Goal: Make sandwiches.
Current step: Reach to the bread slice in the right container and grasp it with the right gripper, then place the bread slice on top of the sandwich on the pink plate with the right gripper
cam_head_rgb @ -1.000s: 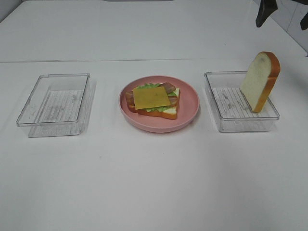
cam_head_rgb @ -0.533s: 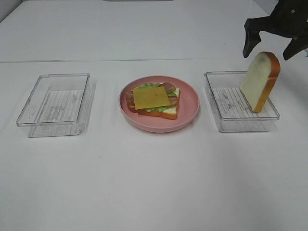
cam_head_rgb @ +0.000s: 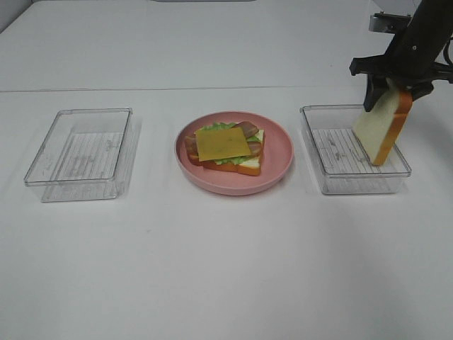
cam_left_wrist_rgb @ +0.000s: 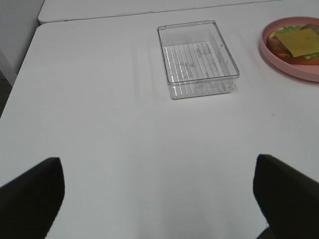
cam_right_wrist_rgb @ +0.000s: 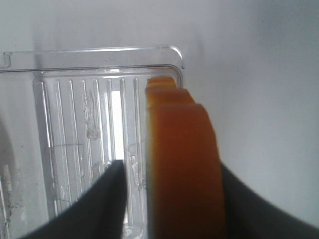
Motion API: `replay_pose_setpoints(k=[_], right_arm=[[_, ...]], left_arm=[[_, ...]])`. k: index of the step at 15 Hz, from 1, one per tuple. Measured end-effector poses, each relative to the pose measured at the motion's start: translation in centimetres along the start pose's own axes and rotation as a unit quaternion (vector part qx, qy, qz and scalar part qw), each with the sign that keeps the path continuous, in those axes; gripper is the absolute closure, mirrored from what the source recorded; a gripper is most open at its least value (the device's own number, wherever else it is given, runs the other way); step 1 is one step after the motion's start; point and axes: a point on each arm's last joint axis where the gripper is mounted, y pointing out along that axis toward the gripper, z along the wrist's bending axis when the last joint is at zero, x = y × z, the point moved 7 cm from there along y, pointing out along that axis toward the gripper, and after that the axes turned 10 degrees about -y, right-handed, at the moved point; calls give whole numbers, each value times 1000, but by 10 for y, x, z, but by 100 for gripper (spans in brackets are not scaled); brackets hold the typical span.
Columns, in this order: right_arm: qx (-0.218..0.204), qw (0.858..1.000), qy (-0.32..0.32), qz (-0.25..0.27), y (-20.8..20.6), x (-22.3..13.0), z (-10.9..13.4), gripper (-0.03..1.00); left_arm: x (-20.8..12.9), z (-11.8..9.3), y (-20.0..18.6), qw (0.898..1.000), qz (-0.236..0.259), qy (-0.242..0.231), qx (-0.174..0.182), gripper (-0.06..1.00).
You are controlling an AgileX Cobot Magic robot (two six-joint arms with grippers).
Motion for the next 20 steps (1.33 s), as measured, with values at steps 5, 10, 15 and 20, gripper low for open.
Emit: replay_pose_setpoints(k=[5, 10, 15, 20], right_arm=[[3, 1000, 2, -1, -1, 0, 1, 73], [3, 999, -9, -47, -61, 9, 6, 73], [104, 988, -1, -113, -116, 19, 44, 73], [180, 974, -70, -119, -125, 22, 127, 73]], left_arm=[[0, 0, 0, 1000, 0, 0, 0, 0], [0, 0, 0, 1000, 0, 0, 0, 0], [0, 0, 0, 1000, 0, 0, 0, 0], [0, 0, 0, 1000, 0, 0, 0, 0]])
